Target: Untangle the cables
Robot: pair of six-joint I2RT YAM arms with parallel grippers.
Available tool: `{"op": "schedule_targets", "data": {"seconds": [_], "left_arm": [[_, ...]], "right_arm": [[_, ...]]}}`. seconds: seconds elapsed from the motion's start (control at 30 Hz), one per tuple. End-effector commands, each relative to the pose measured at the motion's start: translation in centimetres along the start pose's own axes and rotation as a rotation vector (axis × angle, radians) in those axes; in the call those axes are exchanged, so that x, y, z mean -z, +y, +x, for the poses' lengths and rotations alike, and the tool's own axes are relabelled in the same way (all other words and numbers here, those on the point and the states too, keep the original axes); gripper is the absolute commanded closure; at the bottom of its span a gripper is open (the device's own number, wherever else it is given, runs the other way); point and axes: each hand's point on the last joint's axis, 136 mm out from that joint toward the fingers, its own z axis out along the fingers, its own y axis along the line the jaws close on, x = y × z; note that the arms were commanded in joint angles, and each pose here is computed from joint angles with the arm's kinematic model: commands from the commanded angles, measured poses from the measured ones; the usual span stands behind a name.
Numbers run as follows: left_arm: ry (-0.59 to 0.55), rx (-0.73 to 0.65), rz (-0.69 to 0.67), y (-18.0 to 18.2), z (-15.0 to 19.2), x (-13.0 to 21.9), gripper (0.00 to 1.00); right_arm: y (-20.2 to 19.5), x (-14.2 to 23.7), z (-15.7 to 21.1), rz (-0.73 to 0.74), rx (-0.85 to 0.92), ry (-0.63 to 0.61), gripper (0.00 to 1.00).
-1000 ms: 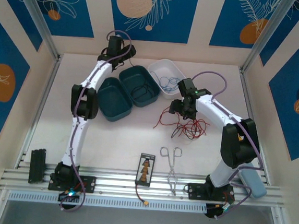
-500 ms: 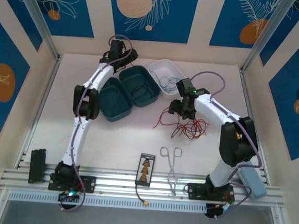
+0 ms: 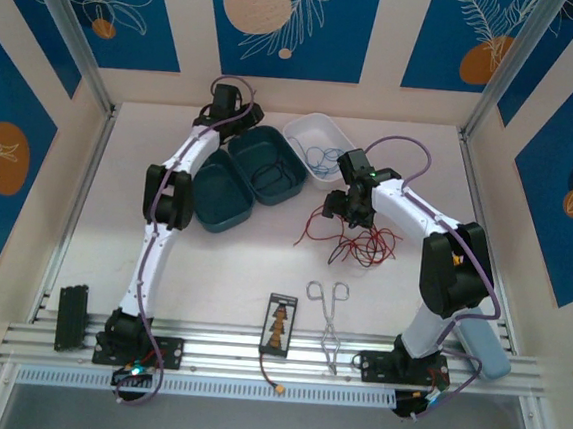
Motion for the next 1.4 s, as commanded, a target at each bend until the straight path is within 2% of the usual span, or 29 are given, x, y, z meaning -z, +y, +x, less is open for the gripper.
{"op": "schedule_targets", "data": {"seconds": [0.0, 0.2, 0.37, 0.53, 0.67, 0.83, 1.13, 1.27, 1.37], "left_arm": [[-0.019, 0.002, 0.043, -0.7, -1.0, 0.1, 0.62], [-0.039, -0.016, 0.065, -1.5, -1.7, 0.4, 0.9], [-0.058, -0.046, 0.069, -2.5, -2.6, 1.5, 1.0], [-0.083, -0.08, 0.101, -4.4, -3.8, 3.0, 1.0], [-0.104, -0.138, 0.155, -7.3, -4.7, 5.3, 1.0], [-0.099, -0.201, 0.161, -9.5, -4.2, 8.4, 1.0], [0.001, -0.238, 0.179, -10.4, 1.4, 13.0, 1.0], [0.077, -0.255, 0.204, -10.8, 5.3, 14.4, 1.0], [0.137, -0.275, 0.168, -9.9, 8.3, 14.9, 1.0]], "right_arm": [[0.5, -0.2, 0.0, -0.003, -0.006, 0.014, 0.25], [0.4, -0.5, 0.1, 0.001, -0.007, 0.022, 0.25], [0.4, -0.7, 0.2, 0.001, -0.007, 0.027, 0.25], [0.4, -0.9, 0.2, 0.002, -0.005, 0.026, 0.25], [0.4, -0.5, -0.3, -0.001, 0.001, 0.011, 0.25], [0.4, 0.2, -0.7, -0.009, 0.002, -0.013, 0.25], [0.3, 1.7, -1.1, -0.033, 0.004, -0.053, 0.26], [0.4, 3.0, -1.5, -0.052, 0.006, -0.086, 0.26], [1.0, 4.0, -2.0, -0.092, 0.013, -0.106, 0.29]]}}
